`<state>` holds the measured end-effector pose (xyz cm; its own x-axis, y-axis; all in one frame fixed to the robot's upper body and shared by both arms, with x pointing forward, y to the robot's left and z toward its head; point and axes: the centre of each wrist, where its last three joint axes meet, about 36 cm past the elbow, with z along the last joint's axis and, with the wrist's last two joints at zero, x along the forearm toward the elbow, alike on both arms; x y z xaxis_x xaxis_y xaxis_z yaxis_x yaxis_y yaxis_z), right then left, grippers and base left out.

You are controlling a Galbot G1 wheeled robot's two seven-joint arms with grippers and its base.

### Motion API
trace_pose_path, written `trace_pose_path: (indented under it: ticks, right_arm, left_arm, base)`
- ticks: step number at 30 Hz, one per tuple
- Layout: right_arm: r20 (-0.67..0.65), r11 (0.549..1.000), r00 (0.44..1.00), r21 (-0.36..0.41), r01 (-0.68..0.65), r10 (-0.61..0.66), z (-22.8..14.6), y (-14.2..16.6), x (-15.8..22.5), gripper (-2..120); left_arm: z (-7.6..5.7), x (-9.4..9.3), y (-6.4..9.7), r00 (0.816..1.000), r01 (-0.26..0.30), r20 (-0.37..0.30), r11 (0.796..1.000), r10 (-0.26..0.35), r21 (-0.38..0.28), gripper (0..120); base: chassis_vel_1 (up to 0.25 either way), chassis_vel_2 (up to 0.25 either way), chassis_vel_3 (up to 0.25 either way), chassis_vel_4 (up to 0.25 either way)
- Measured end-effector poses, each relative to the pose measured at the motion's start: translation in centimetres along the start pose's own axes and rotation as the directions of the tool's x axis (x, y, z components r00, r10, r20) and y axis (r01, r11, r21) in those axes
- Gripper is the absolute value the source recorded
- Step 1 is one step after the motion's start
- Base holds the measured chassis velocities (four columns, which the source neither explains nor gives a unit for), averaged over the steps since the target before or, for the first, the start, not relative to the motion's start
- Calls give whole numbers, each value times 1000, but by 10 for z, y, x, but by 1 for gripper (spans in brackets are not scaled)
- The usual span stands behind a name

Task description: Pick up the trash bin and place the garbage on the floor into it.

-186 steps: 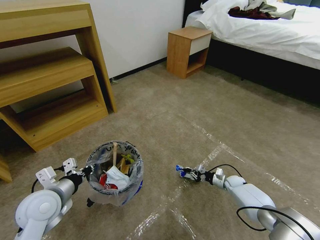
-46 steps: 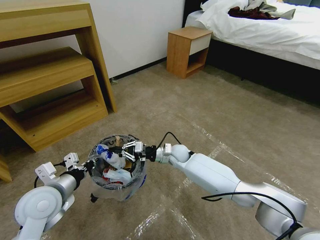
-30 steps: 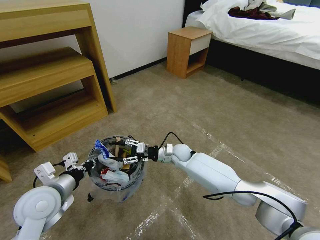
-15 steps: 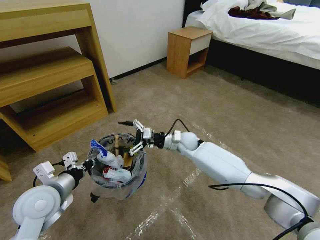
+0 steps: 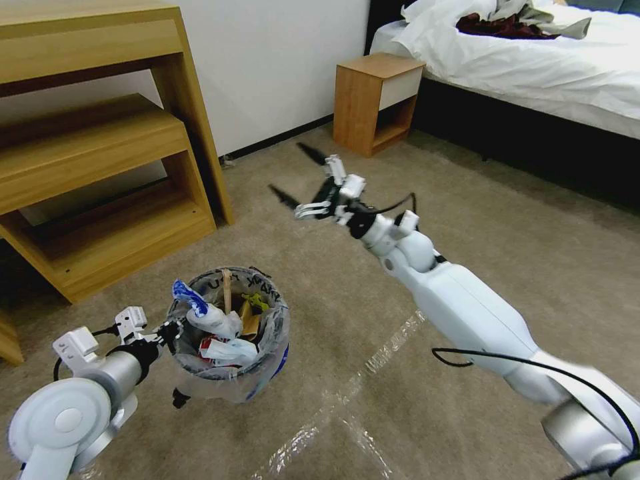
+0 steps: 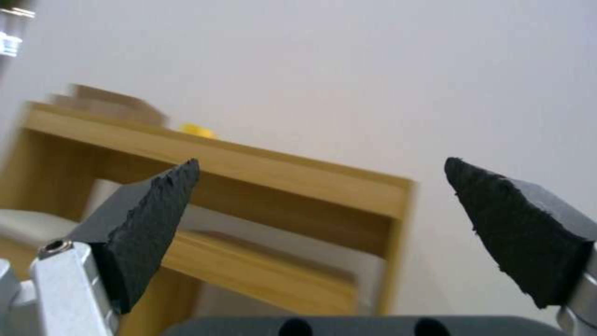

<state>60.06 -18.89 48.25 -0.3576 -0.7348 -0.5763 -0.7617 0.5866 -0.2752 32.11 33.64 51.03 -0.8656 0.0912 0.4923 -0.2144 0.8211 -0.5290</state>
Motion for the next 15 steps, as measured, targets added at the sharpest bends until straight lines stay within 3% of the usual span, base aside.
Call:
trace_pose_path:
  ticks: [3, 4, 8, 12, 15]
  right_arm:
    - [-39, 975, 975, 37, -219, 220, -13, 1, 26, 100]
    - [-39, 975, 975, 37, -219, 220, -13, 1, 26, 100]
    - [-57, 892, 890, 57, -449, 452, -28, 21, 46, 100]
    - [-65, 858, 857, 95, -504, 511, -33, 30, 58, 100]
    - [-99, 808, 803, 132, -574, 587, -34, 49, 87, 100]
  left_arm:
    - [2, 4, -2, 1000, -5, 2, 1000, 5, 3, 0]
    - [2, 4, -2, 1000, -5, 2, 1000, 5, 3, 0]
    - [3, 14, -5, 1000, -8, 19, 1000, 8, 5, 0]
    - [3, 16, -7, 1000, -13, 25, 1000, 13, 7, 0]
    - [5, 19, -9, 999, -16, 27, 1000, 16, 8, 0]
  base:
    - [0, 0, 0, 0]
    - [0, 0, 0, 0]
    - [0, 0, 0, 0]
    - [0, 0, 0, 0]
    - [0, 0, 0, 0]
